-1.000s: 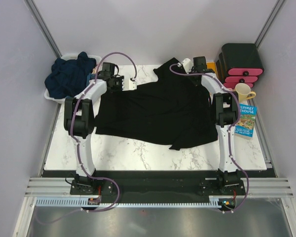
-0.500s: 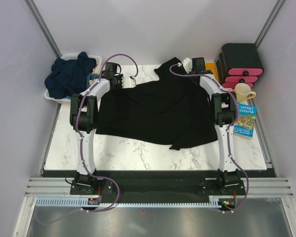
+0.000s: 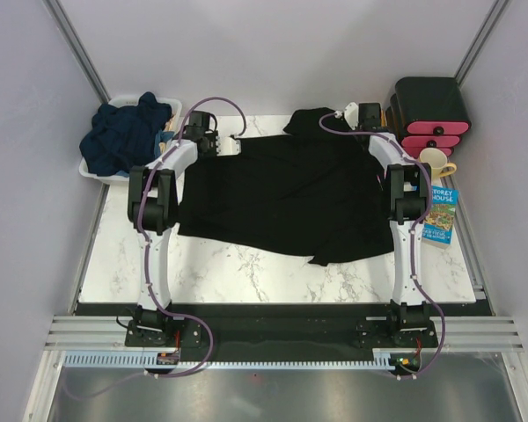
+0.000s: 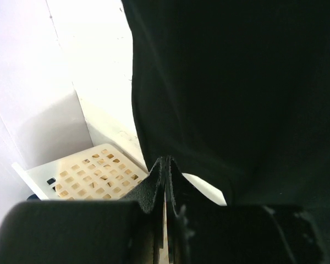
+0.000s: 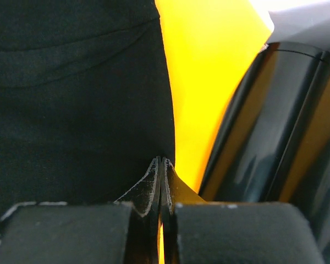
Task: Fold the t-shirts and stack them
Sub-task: Flatten the tshirt out
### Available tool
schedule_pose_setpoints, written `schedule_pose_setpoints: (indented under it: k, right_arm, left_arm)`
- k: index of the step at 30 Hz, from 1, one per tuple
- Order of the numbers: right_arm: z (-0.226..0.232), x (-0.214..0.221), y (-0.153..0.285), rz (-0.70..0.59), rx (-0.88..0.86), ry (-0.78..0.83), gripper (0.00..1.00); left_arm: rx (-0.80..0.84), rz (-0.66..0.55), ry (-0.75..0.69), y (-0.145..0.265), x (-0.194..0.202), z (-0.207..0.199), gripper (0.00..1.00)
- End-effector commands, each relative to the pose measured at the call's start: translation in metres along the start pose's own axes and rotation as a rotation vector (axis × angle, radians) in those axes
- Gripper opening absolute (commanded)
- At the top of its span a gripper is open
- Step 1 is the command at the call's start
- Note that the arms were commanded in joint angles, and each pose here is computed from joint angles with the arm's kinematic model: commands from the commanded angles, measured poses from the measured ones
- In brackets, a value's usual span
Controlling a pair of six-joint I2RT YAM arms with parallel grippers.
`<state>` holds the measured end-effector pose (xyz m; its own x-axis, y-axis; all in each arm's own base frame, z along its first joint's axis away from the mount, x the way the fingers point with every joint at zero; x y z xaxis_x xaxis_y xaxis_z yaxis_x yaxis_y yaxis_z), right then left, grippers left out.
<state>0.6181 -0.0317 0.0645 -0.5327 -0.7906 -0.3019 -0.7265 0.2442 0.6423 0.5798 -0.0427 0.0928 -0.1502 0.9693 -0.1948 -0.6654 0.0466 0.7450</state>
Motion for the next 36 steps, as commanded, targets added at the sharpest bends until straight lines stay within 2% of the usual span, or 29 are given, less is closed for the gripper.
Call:
schedule_pose_setpoints:
  k: [1, 6, 16, 21, 24, 27, 30, 31, 32, 34, 36]
  right_arm:
    - [0.009, 0.034, -0.008, 0.115, -0.014, 0.028, 0.0]
    - [0.003, 0.032, -0.004, 0.106, -0.007, 0.027, 0.0]
    - [-0.005, 0.027, 0.016, 0.071, -0.019, 0.043, 0.0]
    - [-0.016, 0.019, 0.03, 0.035, -0.014, 0.042, 0.05]
    - [-0.02, 0.016, 0.036, 0.023, -0.01, 0.04, 0.1]
    - [-0.02, 0.014, 0.04, 0.016, -0.012, 0.045, 0.2]
    - [-0.015, 0.012, 0.042, 0.006, -0.027, 0.055, 0.35]
    - [-0.015, 0.012, 0.045, 0.0, -0.031, 0.062, 0.44]
    - [-0.014, 0.009, 0.048, -0.008, -0.034, 0.066, 0.47]
    - [-0.018, 0.005, 0.054, -0.019, -0.026, 0.068, 0.54]
    - [-0.023, 0.001, 0.059, -0.028, -0.012, 0.063, 0.56]
  left_arm:
    - [-0.061, 0.02, 0.01, -0.003, 0.003, 0.017, 0.02]
    - [-0.039, 0.034, -0.008, -0.012, 0.007, 0.009, 0.02]
    - [0.103, 0.161, -0.057, -0.028, 0.035, -0.03, 0.02]
    - [0.165, 0.263, -0.091, -0.031, 0.061, -0.05, 0.02]
    - [0.184, 0.296, -0.087, -0.028, 0.074, -0.052, 0.02]
    - [0.179, 0.327, -0.087, -0.027, 0.085, -0.049, 0.02]
    - [0.152, 0.314, -0.05, -0.025, 0.083, -0.041, 0.02]
    - [0.143, 0.294, -0.029, -0.025, 0.08, -0.037, 0.02]
    - [0.108, 0.275, 0.01, -0.021, 0.074, -0.026, 0.15]
    - [0.072, 0.236, 0.044, -0.016, 0.067, -0.014, 0.32]
    - [-0.006, 0.192, 0.086, -0.004, 0.059, 0.006, 0.48]
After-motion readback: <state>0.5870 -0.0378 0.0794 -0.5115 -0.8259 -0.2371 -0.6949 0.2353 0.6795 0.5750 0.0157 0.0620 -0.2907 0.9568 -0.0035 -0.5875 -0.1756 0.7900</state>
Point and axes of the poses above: each gripper's point midway between its finger pads, its own y axis back along the fingers, its own z axis along the line the jaws close on, x = y × z, the point moved 4 cm from there along y, back along the fingers, and after that the axes turned 11 degrees about y, right-handed, at the moved point
